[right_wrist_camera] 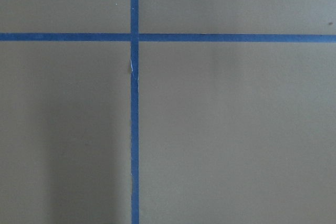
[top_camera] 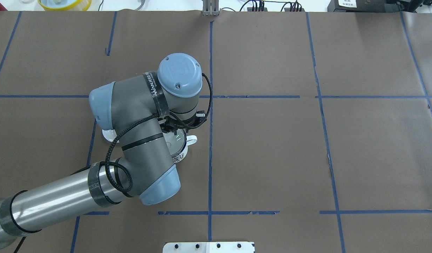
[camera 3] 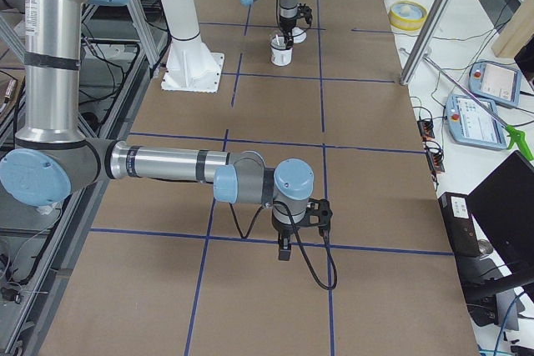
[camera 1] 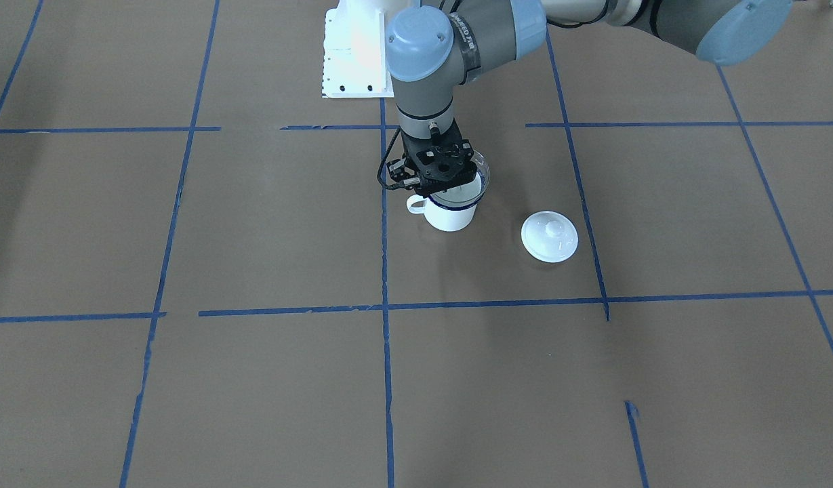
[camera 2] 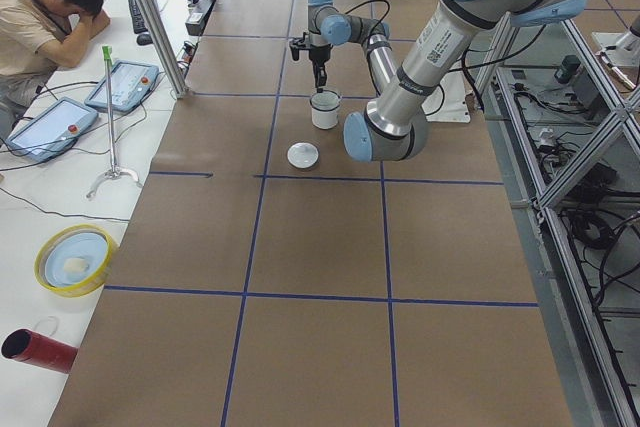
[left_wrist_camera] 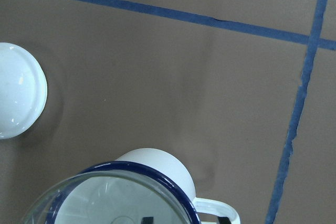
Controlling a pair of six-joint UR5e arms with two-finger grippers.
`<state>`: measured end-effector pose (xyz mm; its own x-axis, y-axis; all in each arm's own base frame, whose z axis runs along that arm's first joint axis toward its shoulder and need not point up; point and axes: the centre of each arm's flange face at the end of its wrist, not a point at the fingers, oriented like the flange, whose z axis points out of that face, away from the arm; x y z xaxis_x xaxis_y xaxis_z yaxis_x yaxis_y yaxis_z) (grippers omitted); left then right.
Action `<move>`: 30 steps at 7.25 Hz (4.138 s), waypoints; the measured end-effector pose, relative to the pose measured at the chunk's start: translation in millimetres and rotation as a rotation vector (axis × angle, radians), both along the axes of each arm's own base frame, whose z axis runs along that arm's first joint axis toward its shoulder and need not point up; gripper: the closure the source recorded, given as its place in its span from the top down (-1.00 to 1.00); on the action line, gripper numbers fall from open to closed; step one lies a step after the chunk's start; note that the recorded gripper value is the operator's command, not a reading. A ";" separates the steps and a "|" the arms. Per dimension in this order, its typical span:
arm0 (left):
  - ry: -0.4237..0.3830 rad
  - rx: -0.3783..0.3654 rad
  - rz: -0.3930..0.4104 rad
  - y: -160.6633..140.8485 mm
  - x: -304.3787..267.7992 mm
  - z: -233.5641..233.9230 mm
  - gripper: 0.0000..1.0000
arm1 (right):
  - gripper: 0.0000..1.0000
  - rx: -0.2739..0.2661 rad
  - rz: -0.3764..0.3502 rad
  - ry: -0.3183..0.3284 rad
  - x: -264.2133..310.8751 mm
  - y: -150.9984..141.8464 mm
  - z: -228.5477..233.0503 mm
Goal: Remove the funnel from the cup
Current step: 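Close the left gripper on the glass funnel and lift it out, then carry the glass funnel farther from the robot and set it down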
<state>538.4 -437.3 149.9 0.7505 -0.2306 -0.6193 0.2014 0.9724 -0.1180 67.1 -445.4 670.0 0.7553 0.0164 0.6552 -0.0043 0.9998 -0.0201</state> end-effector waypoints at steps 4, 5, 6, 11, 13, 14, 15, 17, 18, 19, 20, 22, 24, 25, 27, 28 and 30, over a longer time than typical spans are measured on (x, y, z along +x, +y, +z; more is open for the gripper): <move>0.012 0.007 0.000 6.9 -11.7 -12.0 -1.00 | 1.00 0.000 0.000 0.000 0.0 0.0 0.0; 0.027 0.016 -0.001 15.4 -27.6 -26.6 -1.00 | 1.00 0.000 0.000 0.000 0.0 0.0 0.0; 0.053 0.032 -0.009 25.6 -54.4 -47.1 -1.00 | 1.00 0.000 0.000 0.000 0.0 0.0 0.0; 0.349 0.037 -0.587 -25.1 -169.9 -97.3 -1.00 | 1.00 0.000 0.000 0.000 0.0 0.0 0.0; 0.528 -0.025 -0.879 -79.7 -160.3 -51.5 -1.00 | 1.00 0.000 0.000 0.000 0.0 0.0 0.0; 0.591 -0.069 -0.998 -110.5 -149.1 -9.2 -1.00 | 1.00 0.000 0.000 0.000 0.0 0.0 0.0; 0.618 -0.088 -1.098 -142.9 -135.3 35.8 -1.00 | 1.00 0.000 0.000 0.000 0.0 0.0 0.0; 0.629 -0.074 -1.243 -192.9 -110.8 127.7 -1.00 | 1.00 0.000 0.000 0.000 0.0 0.0 0.0; 0.635 -0.067 -1.276 -205.4 -101.2 165.2 -1.00 | 1.00 0.000 0.000 0.000 0.0 0.0 0.0; 0.645 -0.064 -1.288 -211.0 -95.7 188.4 -1.00 | 1.00 0.000 0.000 0.000 0.0 0.0 0.0; 0.649 -0.063 -1.292 -213.4 -93.3 199.7 -0.75 | 1.00 0.000 0.000 0.000 0.0 0.0 0.0; 0.648 -0.062 -1.291 -214.1 -90.9 208.2 -0.40 | 1.00 0.000 0.000 0.000 0.0 0.0 0.0; 0.641 -0.057 -1.281 -211.6 -87.1 210.2 0.99 | 1.00 0.000 0.000 0.000 0.0 0.0 0.0; 0.628 -0.035 -1.263 -210.8 -86.4 209.5 1.00 | 1.00 0.000 0.000 0.000 0.0 0.0 0.0; 0.605 0.077 -1.180 -209.2 -96.7 186.3 1.00 | 1.00 0.000 0.000 0.000 0.0 0.0 0.0; 0.589 0.126 -1.118 -206.7 -107.2 164.2 1.00 | 1.00 0.000 0.000 0.000 0.0 0.0 0.0; 0.488 0.169 -0.898 -187.3 -123.5 118.0 1.00 | 1.00 0.000 0.000 0.000 0.0 0.0 0.0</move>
<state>414.9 -624.6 268.0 0.0038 -0.4630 -0.8863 0.8272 0.4994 -0.2574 67.2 -445.4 670.0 0.7553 0.0164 0.6552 -0.0043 0.9998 -0.0201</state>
